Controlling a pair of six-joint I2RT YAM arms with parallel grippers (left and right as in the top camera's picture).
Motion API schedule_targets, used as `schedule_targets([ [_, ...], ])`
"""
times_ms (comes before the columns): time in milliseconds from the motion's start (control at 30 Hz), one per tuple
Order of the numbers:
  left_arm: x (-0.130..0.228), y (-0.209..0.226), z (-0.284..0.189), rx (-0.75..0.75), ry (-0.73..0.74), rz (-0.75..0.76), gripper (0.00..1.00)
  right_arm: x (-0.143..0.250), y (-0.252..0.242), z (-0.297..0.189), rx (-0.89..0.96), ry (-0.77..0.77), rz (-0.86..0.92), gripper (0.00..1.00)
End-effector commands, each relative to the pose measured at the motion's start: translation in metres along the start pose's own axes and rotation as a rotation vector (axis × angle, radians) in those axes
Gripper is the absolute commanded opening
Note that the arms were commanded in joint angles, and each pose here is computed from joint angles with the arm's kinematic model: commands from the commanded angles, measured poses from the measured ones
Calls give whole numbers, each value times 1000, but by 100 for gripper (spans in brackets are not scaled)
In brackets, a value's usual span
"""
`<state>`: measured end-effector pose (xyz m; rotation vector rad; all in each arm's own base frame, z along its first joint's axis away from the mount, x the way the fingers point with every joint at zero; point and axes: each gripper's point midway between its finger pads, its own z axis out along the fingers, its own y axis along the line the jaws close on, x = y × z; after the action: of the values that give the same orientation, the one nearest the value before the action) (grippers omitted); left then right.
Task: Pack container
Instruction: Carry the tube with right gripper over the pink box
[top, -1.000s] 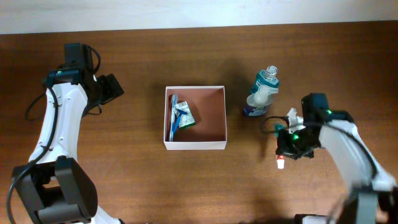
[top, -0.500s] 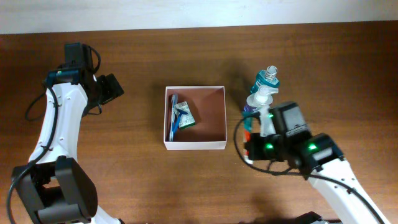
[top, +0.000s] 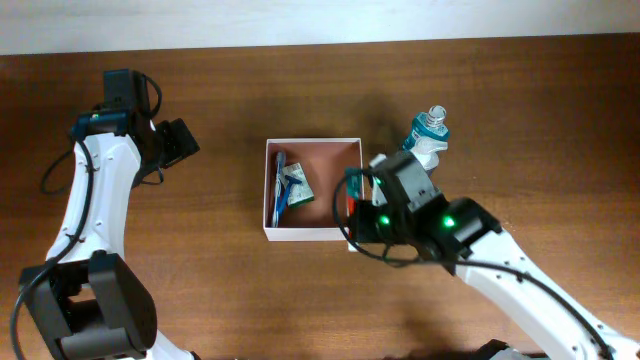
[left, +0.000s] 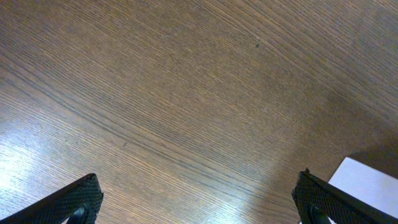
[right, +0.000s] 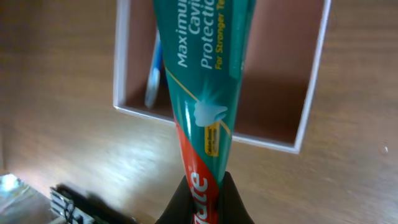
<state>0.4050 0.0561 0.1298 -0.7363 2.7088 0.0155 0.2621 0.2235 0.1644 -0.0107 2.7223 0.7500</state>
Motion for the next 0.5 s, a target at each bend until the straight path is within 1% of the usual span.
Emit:
schedule_targets([
  [0,-7,0,-12,6,-36,0,99,-29,21,-7,21,-64,-14,4],
  [267,-7,0,-12,6,-36,0,99,-64,55,0,75,-98,-57,4],
  [467,-7,0,-12,6,-36,0,99,-67,66,25,143,-76,-92,4],
])
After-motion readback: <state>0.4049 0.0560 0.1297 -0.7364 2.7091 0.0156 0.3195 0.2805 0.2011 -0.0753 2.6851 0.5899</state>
